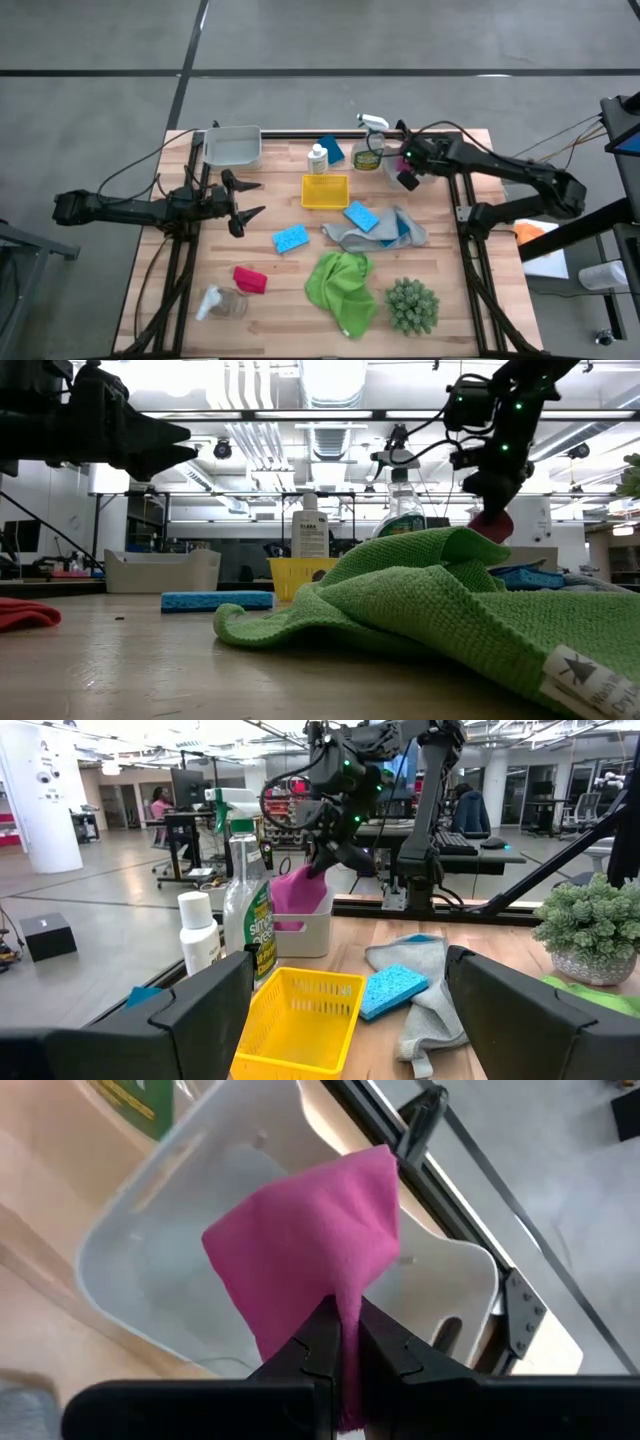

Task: Pick & Place Kitchen Items
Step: Put the purple microfiber towel into the right gray bin, then put the gray microfiber towel into the right gray bin

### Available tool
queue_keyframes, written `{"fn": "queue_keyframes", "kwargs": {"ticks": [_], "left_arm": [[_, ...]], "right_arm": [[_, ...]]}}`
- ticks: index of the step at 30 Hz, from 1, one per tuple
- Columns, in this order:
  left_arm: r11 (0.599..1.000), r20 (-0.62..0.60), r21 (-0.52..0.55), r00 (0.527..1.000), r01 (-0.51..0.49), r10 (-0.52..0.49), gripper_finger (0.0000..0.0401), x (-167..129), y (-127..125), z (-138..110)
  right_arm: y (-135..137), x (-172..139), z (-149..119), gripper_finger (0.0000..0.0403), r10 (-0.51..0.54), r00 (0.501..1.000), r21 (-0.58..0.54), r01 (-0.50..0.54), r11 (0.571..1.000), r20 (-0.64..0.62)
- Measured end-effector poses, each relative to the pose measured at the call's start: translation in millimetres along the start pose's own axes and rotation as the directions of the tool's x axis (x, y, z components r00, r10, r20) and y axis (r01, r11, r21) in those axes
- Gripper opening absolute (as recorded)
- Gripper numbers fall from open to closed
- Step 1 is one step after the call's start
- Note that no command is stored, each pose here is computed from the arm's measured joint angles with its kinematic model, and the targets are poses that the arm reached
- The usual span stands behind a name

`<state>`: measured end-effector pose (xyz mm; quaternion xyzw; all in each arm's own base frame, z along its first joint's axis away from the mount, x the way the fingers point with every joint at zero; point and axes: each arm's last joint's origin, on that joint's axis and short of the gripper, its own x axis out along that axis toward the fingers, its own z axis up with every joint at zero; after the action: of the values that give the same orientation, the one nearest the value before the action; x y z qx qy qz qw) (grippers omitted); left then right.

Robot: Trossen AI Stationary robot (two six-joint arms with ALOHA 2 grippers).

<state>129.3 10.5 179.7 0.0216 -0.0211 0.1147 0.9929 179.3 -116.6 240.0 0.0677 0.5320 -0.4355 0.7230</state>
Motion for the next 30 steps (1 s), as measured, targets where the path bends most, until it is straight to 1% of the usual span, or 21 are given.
{"fn": "queue_keyframes", "kwargs": {"ticks": [4,6,8,15,18,20,22,25,30], "left_arm": [[1.000,-0.004,0.002,1.000,0.001,-0.001,0.0331,0,0,0],[1.000,-0.010,0.003,1.000,0.001,0.000,0.0331,0,0,-1],[1.000,-0.015,0.004,1.000,0.001,-0.001,0.0331,0,0,-1],[1.000,-0.018,0.005,1.000,0.008,-0.008,0.0331,0,0,-2],[1.000,-0.018,0.005,1.000,0.009,-0.008,0.0331,0,0,-2],[1.000,-0.018,0.006,1.000,0.009,-0.008,0.0331,0,0,-2],[1.000,-0.018,0.008,1.000,0.009,-0.009,0.0331,0,0,-2],[1.000,-0.023,0.009,1.000,0.009,-0.009,0.0331,0,0,-2],[1.000,-0.022,0.009,1.000,0.009,-0.009,0.0331,0,0,-2]], "right_arm": [[-1,-3,8,0.0023,0.005,1.000,0.007,-0.005,1.000,0.012],[-1,-5,11,0.0041,0.006,1.000,0.010,-0.006,1.000,0.018],[-1,-6,13,0.0074,0.006,1.000,0.009,-0.006,1.000,0.021],[-3,-8,17,0.0225,0.005,1.000,-0.021,-0.004,1.000,0.020],[-5,-13,17,0.0274,0.010,0.999,-0.017,-0.009,1.000,0.037],[-7,-16,18,0.0296,0.012,0.999,-0.014,-0.011,1.000,0.051],[-9,-21,18,0.0310,0.014,0.998,-0.011,-0.013,1.000,0.068],[-13,-26,17,0.0316,0.007,0.996,0.001,-0.007,1.000,0.091],[-18,-32,14,0.0318,-0.061,0.992,0.025,0.058,0.998,0.112]]}}
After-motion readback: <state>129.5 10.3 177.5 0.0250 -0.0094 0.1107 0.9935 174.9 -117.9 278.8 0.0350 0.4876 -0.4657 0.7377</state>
